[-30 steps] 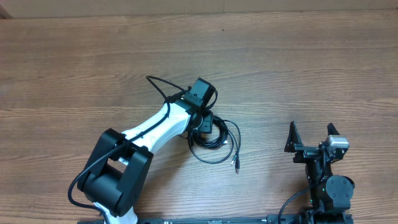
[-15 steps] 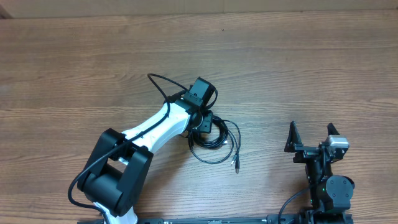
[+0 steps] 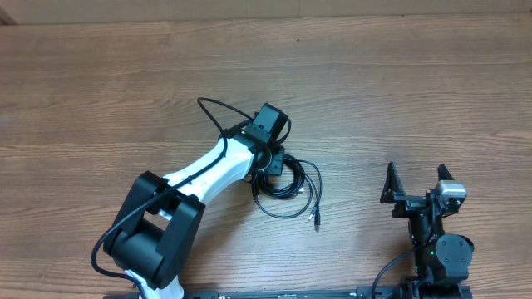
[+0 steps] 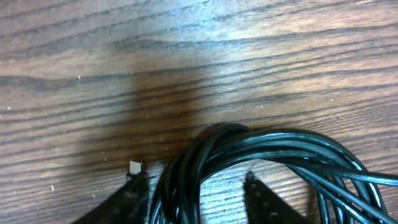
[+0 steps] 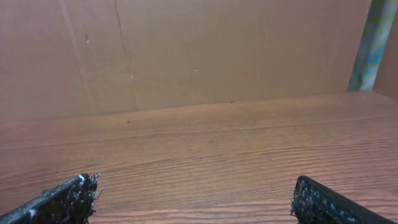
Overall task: Untangle cables
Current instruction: 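Lower the left gripper and close it on the cable coil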
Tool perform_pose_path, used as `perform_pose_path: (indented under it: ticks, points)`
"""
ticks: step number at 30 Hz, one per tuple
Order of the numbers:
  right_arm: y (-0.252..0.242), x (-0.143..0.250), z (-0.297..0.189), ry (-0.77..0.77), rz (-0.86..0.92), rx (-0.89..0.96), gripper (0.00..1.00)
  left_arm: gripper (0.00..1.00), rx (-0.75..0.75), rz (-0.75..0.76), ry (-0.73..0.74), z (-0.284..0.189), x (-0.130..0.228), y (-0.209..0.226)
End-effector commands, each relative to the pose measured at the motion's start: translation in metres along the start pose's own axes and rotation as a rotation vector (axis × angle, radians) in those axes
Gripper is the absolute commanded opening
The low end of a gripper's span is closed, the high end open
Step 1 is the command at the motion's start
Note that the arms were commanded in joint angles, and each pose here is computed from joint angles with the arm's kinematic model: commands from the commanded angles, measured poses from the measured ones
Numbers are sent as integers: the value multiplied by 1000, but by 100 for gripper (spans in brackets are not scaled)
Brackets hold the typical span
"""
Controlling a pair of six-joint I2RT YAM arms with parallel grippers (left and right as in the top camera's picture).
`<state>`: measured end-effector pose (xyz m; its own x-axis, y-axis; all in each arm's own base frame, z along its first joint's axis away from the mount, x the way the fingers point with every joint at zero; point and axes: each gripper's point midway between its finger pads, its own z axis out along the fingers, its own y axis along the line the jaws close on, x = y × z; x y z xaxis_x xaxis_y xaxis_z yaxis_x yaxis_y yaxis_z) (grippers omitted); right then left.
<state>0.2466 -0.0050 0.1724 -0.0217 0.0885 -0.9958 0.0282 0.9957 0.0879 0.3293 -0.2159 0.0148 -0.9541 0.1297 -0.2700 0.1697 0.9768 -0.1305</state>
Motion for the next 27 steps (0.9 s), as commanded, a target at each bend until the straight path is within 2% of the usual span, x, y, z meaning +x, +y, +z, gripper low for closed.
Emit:
perform_pose_path:
  ticks: [1,4,12,21,27]
  points:
    - [0,2,0,-4,-4,-3,100,44,-22,20,7,6,4,3]
    - [0,2,0,-4,-4,-3,100,39,-22,20,8,6,5,3]
    - [0,2,0,-4,-4,-3,100,39,-26,20,17,6,7,4]
    - [0,2,0,-4,-4,-3,100,31,-27,20,18,6,7,4]
    - [0,2,0,-4,-4,-3,100,30,-29,27,24,9,8,5]
